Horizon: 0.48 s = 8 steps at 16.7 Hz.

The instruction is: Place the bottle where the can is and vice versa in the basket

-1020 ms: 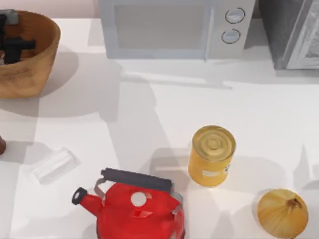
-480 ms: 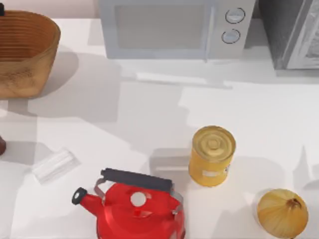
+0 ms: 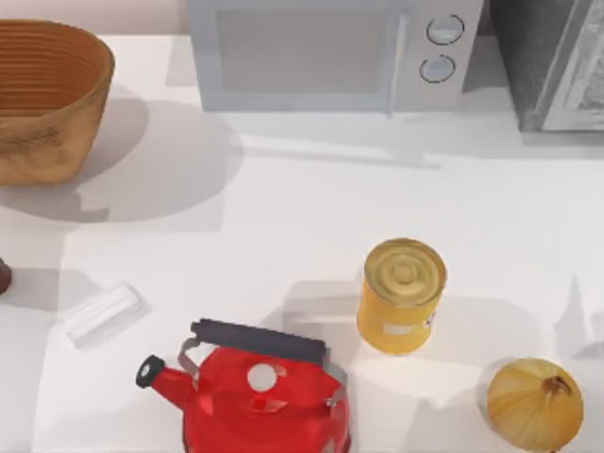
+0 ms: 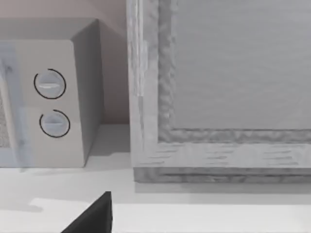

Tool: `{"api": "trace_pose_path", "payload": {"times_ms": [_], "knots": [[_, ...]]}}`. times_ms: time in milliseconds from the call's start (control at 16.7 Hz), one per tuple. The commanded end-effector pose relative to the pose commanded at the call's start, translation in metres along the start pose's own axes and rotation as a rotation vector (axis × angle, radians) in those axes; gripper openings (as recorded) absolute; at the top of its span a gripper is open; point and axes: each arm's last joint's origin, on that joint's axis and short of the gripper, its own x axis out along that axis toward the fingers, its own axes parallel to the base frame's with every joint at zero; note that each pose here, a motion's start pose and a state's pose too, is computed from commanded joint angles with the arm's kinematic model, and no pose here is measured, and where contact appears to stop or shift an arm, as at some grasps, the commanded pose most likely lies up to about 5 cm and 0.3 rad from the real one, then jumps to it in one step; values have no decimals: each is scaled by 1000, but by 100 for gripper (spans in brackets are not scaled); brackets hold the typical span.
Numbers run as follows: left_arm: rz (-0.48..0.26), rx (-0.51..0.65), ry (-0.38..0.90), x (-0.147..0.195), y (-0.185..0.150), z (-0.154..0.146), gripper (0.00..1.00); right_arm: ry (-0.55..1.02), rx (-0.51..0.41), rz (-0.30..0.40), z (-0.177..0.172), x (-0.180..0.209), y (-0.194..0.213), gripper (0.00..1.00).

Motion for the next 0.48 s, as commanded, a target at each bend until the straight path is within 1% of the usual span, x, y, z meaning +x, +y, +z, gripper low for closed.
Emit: {"api": "trace_pose_path", "payload": {"times_ms": [60,180,300,480], "knots": [[-14,5,-67,-16,-2,-22,0,0,0,0,0,0,0,100],[-45,16,-172,-32,-6,-71,0,0,0,0,0,0,0,100],[-75,25,-252,-33,-9,-115,0,0,0,0,0,0,0,100],[-109,27,-348,-24,-12,-164,0,0,0,0,0,0,0,100]]}}
